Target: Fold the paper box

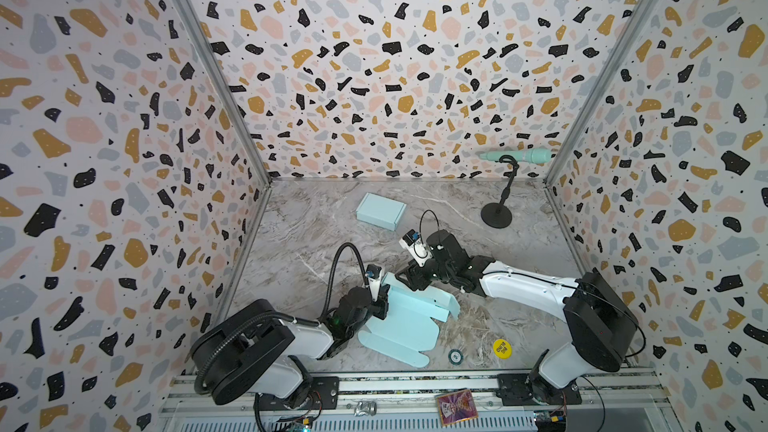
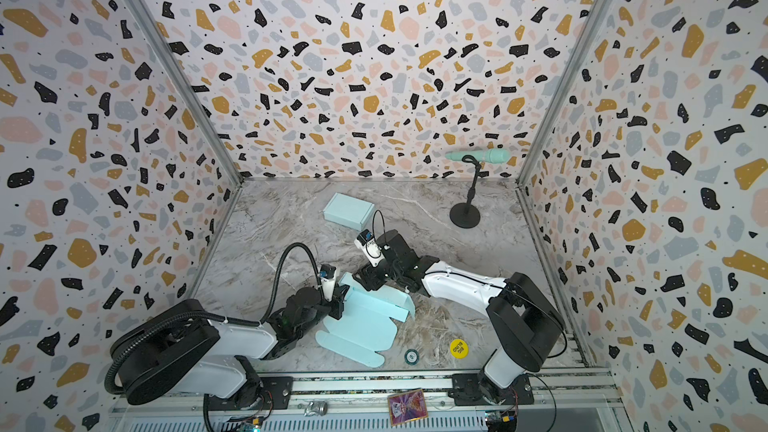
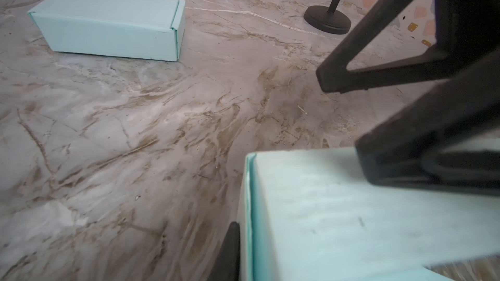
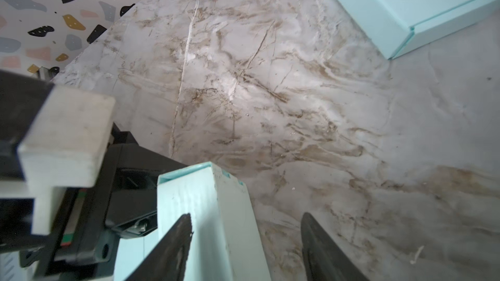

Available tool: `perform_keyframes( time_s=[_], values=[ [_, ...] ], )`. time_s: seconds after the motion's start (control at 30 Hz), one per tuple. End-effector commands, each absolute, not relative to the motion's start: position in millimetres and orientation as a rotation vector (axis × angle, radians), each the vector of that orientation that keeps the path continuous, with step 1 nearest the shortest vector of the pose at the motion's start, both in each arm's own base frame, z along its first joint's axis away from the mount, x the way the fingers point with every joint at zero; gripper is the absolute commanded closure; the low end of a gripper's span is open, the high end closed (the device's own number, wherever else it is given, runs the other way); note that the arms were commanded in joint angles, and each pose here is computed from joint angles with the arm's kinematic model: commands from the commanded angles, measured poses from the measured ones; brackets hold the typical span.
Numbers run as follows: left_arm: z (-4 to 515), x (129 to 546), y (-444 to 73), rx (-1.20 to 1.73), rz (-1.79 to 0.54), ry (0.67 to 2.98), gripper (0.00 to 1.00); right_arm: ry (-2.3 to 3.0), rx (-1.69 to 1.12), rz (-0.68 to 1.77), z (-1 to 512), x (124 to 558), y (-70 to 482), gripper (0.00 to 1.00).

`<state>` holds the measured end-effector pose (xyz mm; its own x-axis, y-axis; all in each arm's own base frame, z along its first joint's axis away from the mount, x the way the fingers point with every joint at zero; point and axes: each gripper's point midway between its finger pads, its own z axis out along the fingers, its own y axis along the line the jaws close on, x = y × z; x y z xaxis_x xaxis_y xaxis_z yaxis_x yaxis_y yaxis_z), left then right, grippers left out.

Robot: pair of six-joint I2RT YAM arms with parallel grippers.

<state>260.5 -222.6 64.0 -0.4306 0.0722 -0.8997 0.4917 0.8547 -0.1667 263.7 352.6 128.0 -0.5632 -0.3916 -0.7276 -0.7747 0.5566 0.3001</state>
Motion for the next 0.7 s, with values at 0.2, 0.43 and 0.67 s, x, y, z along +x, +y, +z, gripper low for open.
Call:
perform_keyframes(
  time_s=[0.2,0.43,0.67],
  values=[
    [63,273,-228,0.394,-0.463,1.947,0.85,2.247,-0.927,1.027,110,240,358,0.46],
    [62,276,-226,0.372,-0.438,1.940,1.00,2.273,-0.914,1.018,105,238,353,0.51],
    [57,275,-222,0.353,-0.404,1.944,0.83,2.268,-0.893,1.019,106,233,357,0.52]
  ],
)
